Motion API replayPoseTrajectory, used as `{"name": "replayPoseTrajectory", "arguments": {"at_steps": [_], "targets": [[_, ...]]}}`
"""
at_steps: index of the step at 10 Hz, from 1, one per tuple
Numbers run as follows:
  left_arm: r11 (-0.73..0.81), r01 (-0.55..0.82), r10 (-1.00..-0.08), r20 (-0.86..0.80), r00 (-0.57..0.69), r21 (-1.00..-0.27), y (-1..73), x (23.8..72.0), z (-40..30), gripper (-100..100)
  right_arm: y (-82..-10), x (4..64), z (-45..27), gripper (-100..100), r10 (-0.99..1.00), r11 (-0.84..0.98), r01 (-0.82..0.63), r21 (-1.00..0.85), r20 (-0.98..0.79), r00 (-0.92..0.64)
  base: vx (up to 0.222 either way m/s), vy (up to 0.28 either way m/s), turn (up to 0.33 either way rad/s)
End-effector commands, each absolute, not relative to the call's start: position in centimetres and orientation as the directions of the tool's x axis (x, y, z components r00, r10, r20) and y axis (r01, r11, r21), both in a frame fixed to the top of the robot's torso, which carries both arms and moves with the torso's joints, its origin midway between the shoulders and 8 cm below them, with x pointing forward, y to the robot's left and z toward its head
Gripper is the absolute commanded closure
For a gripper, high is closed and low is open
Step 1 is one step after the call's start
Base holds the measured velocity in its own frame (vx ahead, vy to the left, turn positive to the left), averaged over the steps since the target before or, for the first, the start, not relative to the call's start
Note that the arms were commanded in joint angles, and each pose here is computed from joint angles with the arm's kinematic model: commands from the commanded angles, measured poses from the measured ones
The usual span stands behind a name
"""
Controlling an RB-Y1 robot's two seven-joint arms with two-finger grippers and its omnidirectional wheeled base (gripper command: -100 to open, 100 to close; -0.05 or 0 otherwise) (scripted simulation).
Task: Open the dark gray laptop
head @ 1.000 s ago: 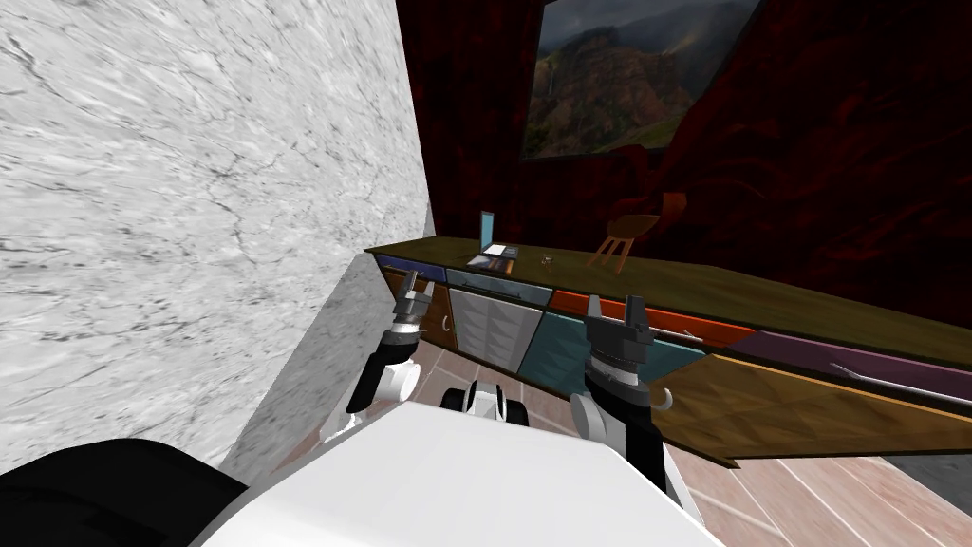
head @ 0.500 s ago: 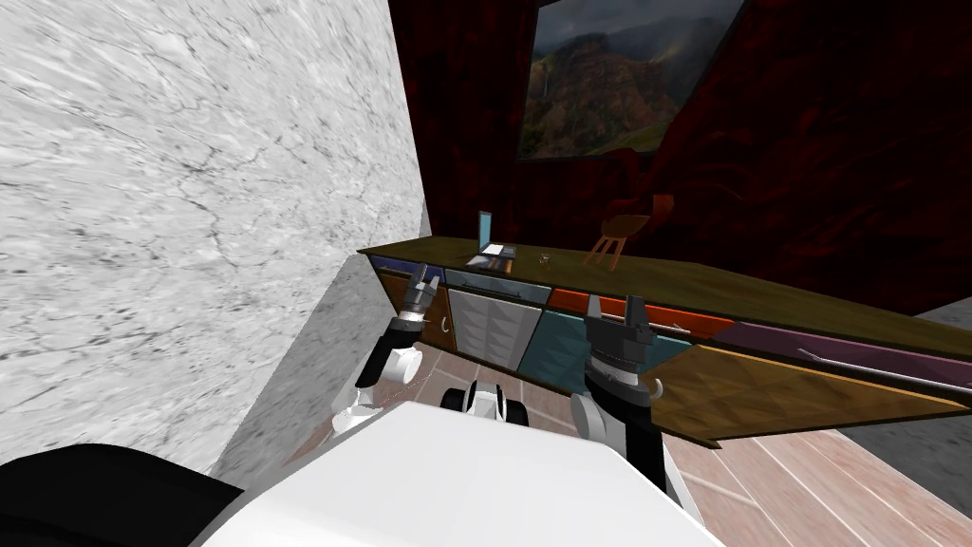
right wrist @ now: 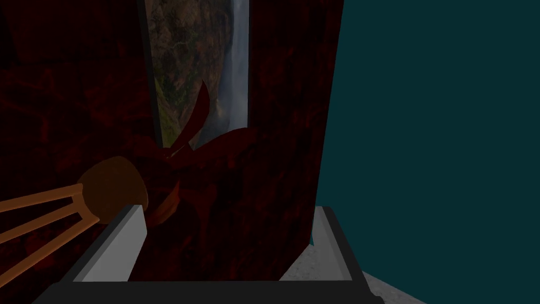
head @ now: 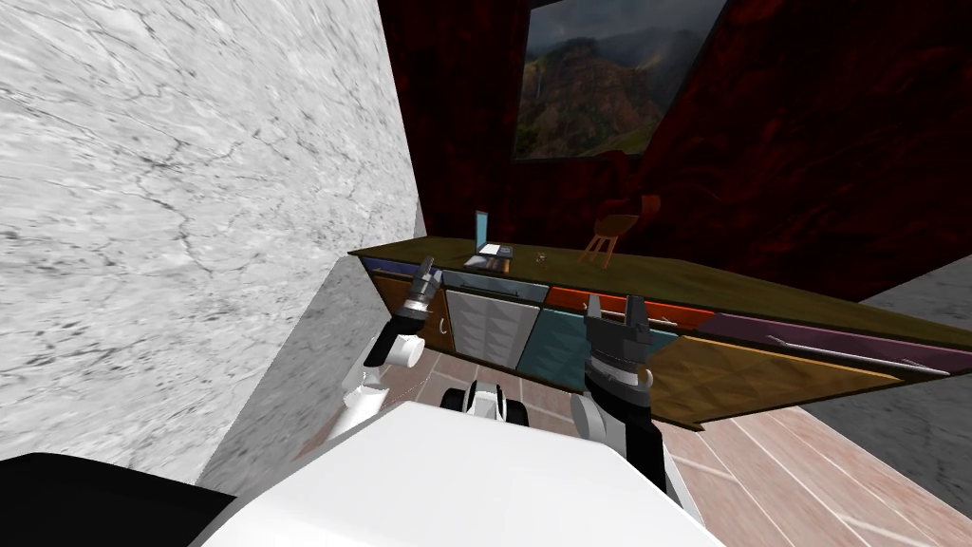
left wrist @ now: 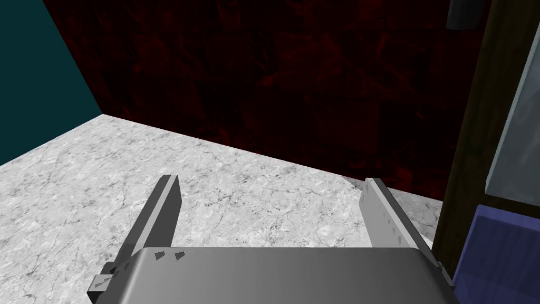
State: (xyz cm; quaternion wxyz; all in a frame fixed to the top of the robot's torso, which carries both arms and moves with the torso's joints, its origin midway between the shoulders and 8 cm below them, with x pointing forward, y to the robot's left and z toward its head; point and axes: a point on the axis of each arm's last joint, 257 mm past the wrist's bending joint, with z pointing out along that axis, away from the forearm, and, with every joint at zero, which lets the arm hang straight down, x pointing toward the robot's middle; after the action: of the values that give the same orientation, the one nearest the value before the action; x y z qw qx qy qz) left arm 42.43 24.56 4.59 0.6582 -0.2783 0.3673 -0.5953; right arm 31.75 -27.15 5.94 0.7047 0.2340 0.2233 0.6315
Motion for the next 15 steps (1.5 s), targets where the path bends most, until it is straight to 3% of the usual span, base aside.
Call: {"name": "replayPoseTrajectory", "arguments": {"at_steps": [1,15], "targets": [[0.175,0.563,-0.982,-0.188,0.035,-0.808,24.4,44.0,5.3,-100,-27.2,31.7,5.9,0,0.995,0.093,-0.785,0.612,-0.019,0.103,-0.005,0.035,-0.070],[0.330,0.458,-0.942,-0.318,0.105,-0.826,24.1,51.9,10.6,-100,-27.2,31.7,5.9,0,0.995,0.093,-0.785,0.612,-0.019,0.103,0.002,0.035,-0.091]]}}
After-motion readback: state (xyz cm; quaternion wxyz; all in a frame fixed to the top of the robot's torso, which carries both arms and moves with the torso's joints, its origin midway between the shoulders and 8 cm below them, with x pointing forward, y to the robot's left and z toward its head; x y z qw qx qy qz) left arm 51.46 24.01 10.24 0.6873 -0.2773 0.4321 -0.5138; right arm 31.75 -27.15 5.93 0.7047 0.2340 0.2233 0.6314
